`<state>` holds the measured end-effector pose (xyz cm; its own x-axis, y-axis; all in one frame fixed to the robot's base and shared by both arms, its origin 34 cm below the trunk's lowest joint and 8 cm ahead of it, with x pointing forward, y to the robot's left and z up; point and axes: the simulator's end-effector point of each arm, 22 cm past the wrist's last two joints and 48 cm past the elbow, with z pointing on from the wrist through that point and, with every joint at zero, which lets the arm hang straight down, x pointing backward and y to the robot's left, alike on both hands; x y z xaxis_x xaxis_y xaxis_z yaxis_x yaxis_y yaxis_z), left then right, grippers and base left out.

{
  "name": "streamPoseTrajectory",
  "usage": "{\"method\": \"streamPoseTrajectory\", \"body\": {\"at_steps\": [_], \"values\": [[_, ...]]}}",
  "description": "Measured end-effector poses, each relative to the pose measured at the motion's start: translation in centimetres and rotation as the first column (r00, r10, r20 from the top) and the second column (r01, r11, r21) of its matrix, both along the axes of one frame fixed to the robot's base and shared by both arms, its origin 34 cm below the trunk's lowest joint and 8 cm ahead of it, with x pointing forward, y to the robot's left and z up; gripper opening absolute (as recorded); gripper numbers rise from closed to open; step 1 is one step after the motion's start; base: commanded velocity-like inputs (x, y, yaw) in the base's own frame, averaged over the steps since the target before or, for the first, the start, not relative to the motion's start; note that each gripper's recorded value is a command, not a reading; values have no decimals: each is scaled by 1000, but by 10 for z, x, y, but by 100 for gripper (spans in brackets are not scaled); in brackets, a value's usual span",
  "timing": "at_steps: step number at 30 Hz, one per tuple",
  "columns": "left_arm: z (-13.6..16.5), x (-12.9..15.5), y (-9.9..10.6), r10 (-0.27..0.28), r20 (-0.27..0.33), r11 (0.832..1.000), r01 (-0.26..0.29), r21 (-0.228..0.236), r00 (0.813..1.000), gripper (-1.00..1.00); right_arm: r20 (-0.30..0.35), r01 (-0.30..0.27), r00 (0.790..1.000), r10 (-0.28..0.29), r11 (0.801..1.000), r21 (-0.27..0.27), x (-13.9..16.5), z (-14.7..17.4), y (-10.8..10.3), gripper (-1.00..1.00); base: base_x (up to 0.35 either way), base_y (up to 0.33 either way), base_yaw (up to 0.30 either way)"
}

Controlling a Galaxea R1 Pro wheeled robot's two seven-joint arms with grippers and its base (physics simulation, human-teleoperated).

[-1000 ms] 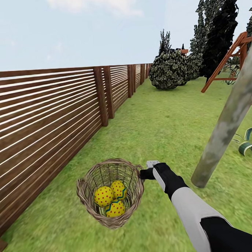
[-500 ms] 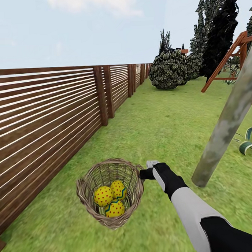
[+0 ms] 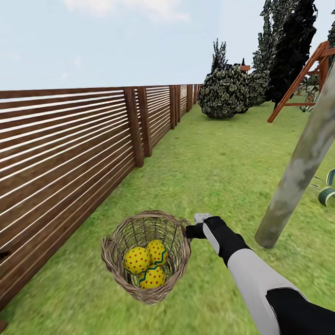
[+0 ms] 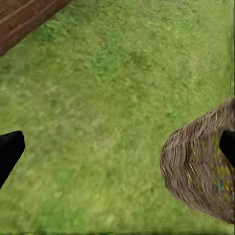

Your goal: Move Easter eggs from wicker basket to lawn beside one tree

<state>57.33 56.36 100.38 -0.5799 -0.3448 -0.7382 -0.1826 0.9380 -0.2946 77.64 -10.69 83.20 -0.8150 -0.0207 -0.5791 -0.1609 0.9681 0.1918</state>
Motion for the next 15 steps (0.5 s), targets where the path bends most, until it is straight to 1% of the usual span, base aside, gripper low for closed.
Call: {"method": "streamPoseTrajectory", "body": {"at_steps": [1, 3, 4, 5, 6, 8, 10, 11, 14, 15], "values": [[-10, -1, -7, 3, -2, 1000, -3, -25, 1000, 100, 0, 1, 1000, -1, 1000, 0, 0, -1, 0, -100, 0, 0, 0], [-40, -3, -32, 10, -8, 994, -11, -109, 1000, 100, 0, 1, 1000, -1, 1000, 0, 0, -4, -1, -100, 0, 0, 0], [-53, -4, -41, 15, -15, 991, -17, -136, 1000, 100, 0, 1, 1000, -1, 1000, 0, 1, -6, -1, -100, 0, 0, 0], [-74, -10, -49, 31, -33, 990, -35, -139, 999, 100, 0, 1, 1000, -1, 1000, 0, 1, -7, -1, -100, 0, 0, 0], [-98, -15, -56, 52, -47, 991, -57, -119, 998, 100, 0, 1, 1000, -1, 1000, 0, 1, -8, -1, -100, 0, 0, 0], [-126, -22, -70, 73, -64, 992, -79, -100, 995, 100, 0, 1, 1000, -1, 1000, 0, 1, -11, -1, -100, 0, 0, 0], [-141, -26, -79, 80, -81, 991, -89, -102, 993, 100, 0, 1, 1000, -1, 1000, 0, 1, -14, -1, -100, 0, 0, 0], [-149, -29, -84, 84, -90, 989, -94, -111, 992, 100, 0, 2, 1000, -2, 1000, 0, 1, -15, -1, -100, 0, 0, 0], [-172, -38, -105, 97, -106, 981, -113, -158, 990, 100, 1, 0, 1000, 0, 1000, -2, 1, -20, 0, -100, 0, 0, 0], [-176, -39, -106, 103, -104, 979, -119, -163, 989, 100, 1, -1, 1000, 1, 1000, -1, 1, -21, 0, -100, 0, 0, 0]]}}
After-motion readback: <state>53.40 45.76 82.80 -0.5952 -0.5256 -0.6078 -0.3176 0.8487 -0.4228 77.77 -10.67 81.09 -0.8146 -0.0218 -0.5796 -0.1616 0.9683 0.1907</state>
